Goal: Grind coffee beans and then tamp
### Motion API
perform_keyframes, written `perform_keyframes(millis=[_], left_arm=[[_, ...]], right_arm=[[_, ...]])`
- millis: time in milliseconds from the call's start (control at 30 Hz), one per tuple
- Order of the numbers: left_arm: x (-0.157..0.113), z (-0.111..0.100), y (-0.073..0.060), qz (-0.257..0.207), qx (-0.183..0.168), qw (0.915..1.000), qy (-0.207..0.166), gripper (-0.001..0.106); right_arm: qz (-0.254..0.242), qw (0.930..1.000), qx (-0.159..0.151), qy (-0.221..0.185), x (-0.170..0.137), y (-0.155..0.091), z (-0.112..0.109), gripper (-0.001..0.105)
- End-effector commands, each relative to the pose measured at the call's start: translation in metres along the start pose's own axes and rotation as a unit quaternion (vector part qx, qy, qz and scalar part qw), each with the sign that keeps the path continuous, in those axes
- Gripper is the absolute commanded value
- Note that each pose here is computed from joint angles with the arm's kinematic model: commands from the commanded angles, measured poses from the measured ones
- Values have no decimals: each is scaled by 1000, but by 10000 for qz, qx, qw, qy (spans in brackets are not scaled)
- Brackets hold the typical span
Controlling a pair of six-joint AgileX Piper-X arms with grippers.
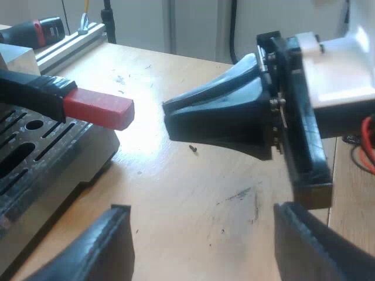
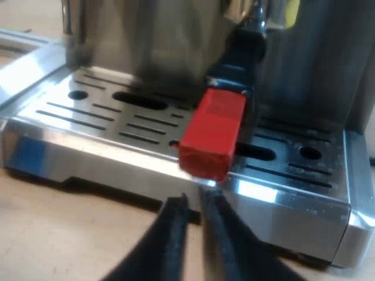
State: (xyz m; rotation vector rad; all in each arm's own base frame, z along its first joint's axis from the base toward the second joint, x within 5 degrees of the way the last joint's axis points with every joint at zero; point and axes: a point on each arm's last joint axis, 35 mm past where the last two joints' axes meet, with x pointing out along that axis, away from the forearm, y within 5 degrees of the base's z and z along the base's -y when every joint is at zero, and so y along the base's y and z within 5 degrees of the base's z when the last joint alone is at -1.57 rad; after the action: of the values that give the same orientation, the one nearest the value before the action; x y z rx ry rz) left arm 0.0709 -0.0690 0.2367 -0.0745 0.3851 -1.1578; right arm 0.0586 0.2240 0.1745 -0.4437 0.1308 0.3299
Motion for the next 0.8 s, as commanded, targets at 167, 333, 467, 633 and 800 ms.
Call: perform_keyframes(millis=[167,333,467,633,800], left_arm=[[0,3,-1,-50,48,10000,-72,56],[0,3,-1,-50,55,9999,-81,56],[0,3,-1,-50,55,9999,-81,56],[0,3,-1,-50,55,9999,-81,56],[0,3,-1,-50,55,9999,-81,56]], right_arm=[[15,9997,185,-150,-8,-1,10,51],[-6,9998,121,-152,-11,-8,31,52],[90,10000,11,-27,-11,-8,47,61],[-1,9991,156,390,0,-15,64,60],[244,9888,509,1378,22,-36,78,60]])
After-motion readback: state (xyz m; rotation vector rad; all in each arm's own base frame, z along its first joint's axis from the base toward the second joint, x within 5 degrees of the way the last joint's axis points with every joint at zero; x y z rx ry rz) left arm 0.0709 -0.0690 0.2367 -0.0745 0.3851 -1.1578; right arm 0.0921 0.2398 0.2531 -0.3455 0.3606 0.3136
